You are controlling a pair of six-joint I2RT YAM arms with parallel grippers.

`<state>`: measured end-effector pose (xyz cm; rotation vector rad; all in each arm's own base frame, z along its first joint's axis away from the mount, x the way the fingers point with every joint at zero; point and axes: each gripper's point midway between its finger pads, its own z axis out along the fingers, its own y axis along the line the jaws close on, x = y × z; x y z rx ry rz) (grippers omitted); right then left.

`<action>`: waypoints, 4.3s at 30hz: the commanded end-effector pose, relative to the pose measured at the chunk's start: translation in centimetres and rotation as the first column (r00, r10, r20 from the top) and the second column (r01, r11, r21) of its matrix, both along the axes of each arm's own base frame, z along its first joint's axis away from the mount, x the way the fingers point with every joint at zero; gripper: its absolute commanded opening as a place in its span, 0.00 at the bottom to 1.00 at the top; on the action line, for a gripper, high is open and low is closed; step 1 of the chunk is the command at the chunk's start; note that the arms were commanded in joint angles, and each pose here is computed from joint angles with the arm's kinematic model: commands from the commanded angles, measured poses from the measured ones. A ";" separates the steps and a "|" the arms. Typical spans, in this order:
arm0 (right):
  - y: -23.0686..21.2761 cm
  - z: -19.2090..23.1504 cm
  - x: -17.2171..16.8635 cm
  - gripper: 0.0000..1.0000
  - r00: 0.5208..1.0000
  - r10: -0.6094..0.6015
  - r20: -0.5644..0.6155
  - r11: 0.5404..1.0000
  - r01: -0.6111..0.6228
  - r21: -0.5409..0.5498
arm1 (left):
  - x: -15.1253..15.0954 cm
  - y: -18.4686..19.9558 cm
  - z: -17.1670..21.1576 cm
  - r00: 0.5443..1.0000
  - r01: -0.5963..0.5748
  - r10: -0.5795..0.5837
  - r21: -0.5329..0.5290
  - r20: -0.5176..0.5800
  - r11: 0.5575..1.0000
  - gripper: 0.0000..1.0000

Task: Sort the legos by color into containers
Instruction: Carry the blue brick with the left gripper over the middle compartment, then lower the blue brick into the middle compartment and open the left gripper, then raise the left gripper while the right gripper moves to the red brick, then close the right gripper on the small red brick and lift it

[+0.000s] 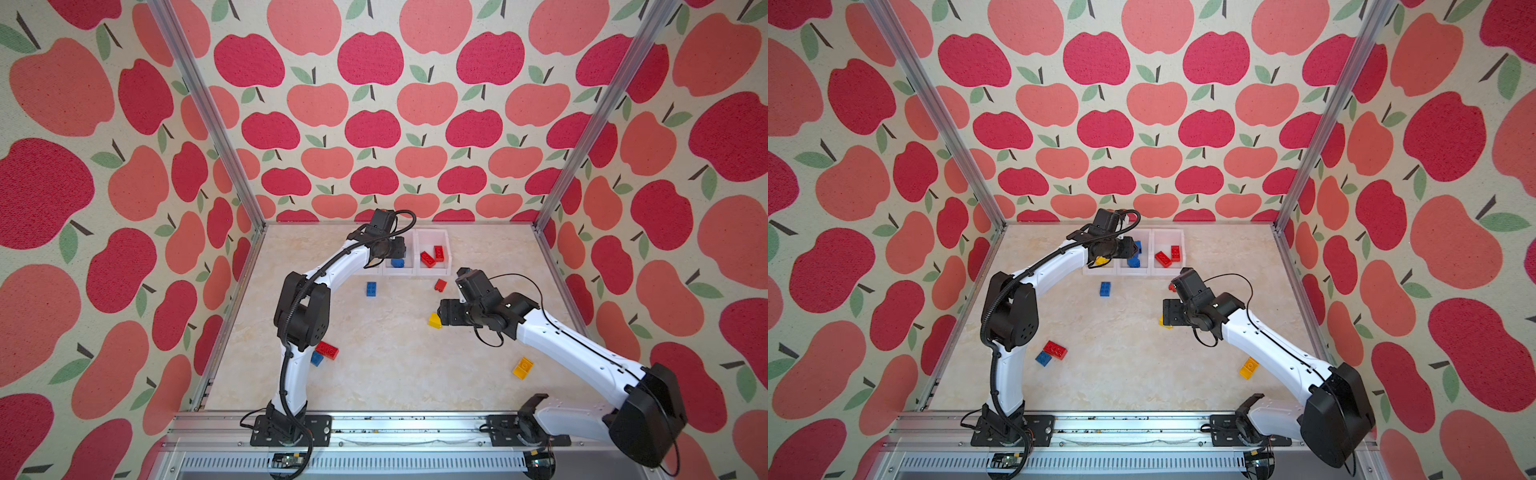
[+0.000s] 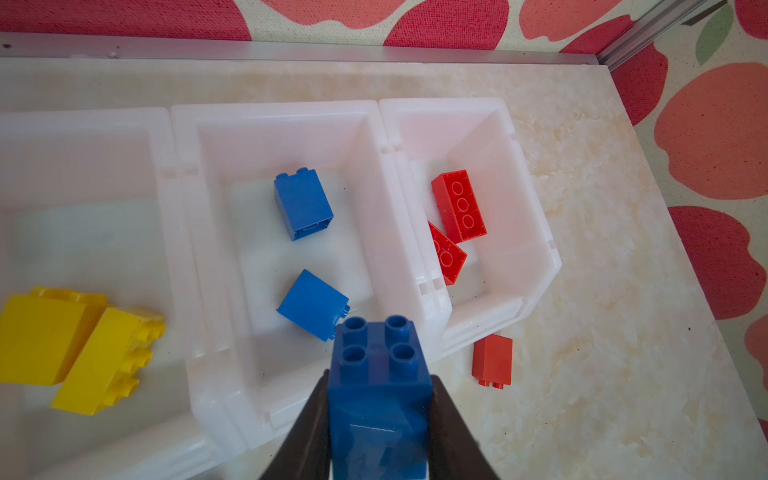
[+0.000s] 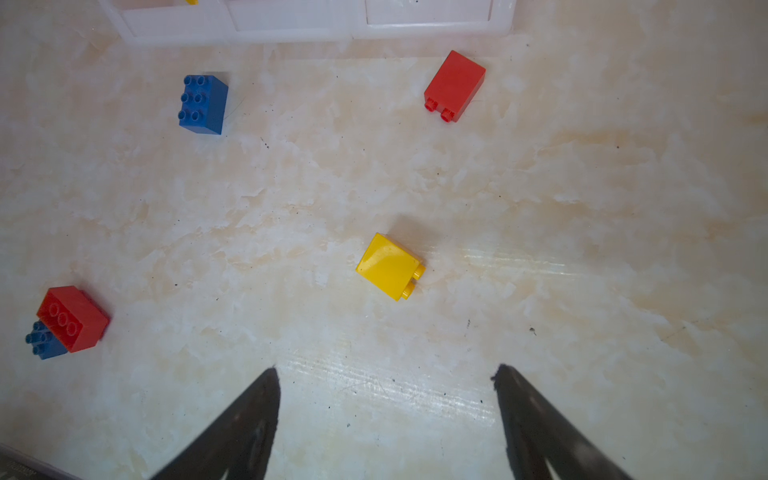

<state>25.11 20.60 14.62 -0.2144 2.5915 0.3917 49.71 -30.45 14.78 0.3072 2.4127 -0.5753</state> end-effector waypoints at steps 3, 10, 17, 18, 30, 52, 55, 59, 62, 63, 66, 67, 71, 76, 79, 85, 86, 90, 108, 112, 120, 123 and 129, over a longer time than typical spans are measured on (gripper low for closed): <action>-1.2 0.5 -0.4 0.84 0.999 -0.035 0.003 0.999 0.035 -0.014 | 1.8 -1.3 -0.3 0.997 0.061 -0.059 -0.037 0.043 0.997 0.19; -1.7 1.2 -0.5 0.84 0.999 -0.041 0.013 0.999 0.041 -0.021 | 3.4 -2.5 -2.1 0.998 0.065 -0.064 -0.073 0.021 0.995 0.19; -1.9 1.6 -0.5 0.84 0.999 -0.045 0.019 0.999 0.045 -0.018 | 4.3 -2.6 -3.5 0.999 0.044 -0.044 -0.049 -0.014 0.998 0.27; -1.8 1.6 -0.5 0.84 0.999 -0.044 0.019 0.999 0.044 -0.018 | 4.3 -2.7 -3.6 0.999 0.044 -0.045 -0.052 -0.017 0.998 0.31; -1.8 1.6 -0.5 0.84 0.999 -0.044 0.019 0.999 0.045 -0.016 | 4.3 -2.5 -2.8 0.999 0.039 -0.039 -0.058 -0.007 0.998 0.64; -1.3 0.5 3.0 0.88 0.998 -0.057 0.028 0.995 0.059 -0.079 | -0.1 2.5 3.8 0.994 -0.025 0.046 -0.206 0.095 0.978 0.79; -1.1 0.2 4.6 0.88 0.998 -0.060 0.031 0.995 0.062 -0.084 | -1.7 4.4 4.4 0.993 -0.049 0.072 -0.225 0.096 0.973 0.80; -0.8 -0.7 6.6 0.87 0.997 -0.070 0.032 0.993 0.072 -0.093 | -4.1 7.1 5.0 0.989 -0.091 0.118 -0.254 0.091 0.963 0.82; -0.8 -2.0 8.2 0.85 0.996 -0.091 0.019 0.990 0.092 -0.102 | -5.8 9.0 5.3 0.985 -0.120 0.148 -0.264 0.089 0.957 0.83; -0.8 -2.4 8.6 0.85 0.995 -0.096 0.019 0.989 0.098 -0.107 | -6.3 9.5 5.4 0.984 -0.129 0.157 -0.264 0.089 0.956 0.83; -0.9 -3.4 10.1 0.83 0.992 -0.124 0.011 0.985 0.125 -0.118 | -7.7 11.0 5.8 0.978 -0.151 0.182 -0.264 0.097 0.953 0.84; -0.9 -3.8 10.6 0.82 0.991 -0.132 0.012 0.984 0.133 -0.121 | -8.2 11.4 5.9 0.977 -0.159 0.190 -0.264 0.097 0.951 0.84; -0.4 -4.8 12.5 0.81 0.987 -0.160 0.031 0.981 0.162 -0.107 | -9.6 12.9 6.5 0.970 -0.183 0.219 -0.270 0.109 0.945 0.85; 0.2 -6.2 14.4 0.80 0.981 -0.192 0.036 0.976 0.194 -0.098 | -10.8 14.1 6.6 0.965 -0.205 0.241 -0.275 0.105 0.939 0.86; 0.5 -6.8 15.5 0.77 0.976 -0.213 0.040 0.972 0.216 -0.093 | -11.4 14.7 6.4 0.964 -0.214 0.248 -0.272 0.098 0.938 0.86; 0.4 -8.4 16.6 0.71 0.962 -0.270 0.038 0.957 0.273 -0.097 | -12.3 15.7 6.1 0.961 -0.231 0.263 -0.266 0.091 0.936 0.87; 0.3 -8.8 16.6 0.71 0.959 -0.281 0.040 0.954 0.284 -0.100 | -12.5 15.8 6.1 0.960 -0.233 0.265 -0.267 0.092 0.935 0.87; 0.2 -9.5 17.0 0.69 0.949 -0.311 0.045 0.945 0.314 -0.092 | -12.6 16.2 5.9 0.958 -0.242 0.274 -0.267 0.087 0.933 0.87; 0.9 -11.8 17.6 0.60 0.931 -0.363 0.026 0.930 0.364 -0.056 | -12.6 16.4 5.9 0.957 -0.245 0.277 -0.265 0.088 0.933 0.88; 1.1 -12.3 17.5 0.55 0.933 -0.360 0.014 0.930 0.360 -0.074 | -12.6 16.4 5.8 0.957 -0.247 0.277 -0.264 0.084 0.932 0.88; 0.9 -13.1 16.9 0.48 0.934 -0.356 -0.005 0.925 0.352 -0.143 | -12.6 16.4 5.5 0.956 -0.253 0.283 -0.267 0.079 0.930 0.88; 0.9 -13.3 16.6 0.43 0.934 -0.358 -0.012 0.924 0.352 -0.150 | -12.5 16.4 5.6 0.956 -0.250 0.281 -0.268 0.081 0.930 0.88; 1.0 -13.3 16.1 0.35 0.934 -0.356 -0.018 0.924 0.349 -0.156 | -12.5 16.4 5.7 0.956 -0.251 0.282 -0.269 0.083 0.930 0.88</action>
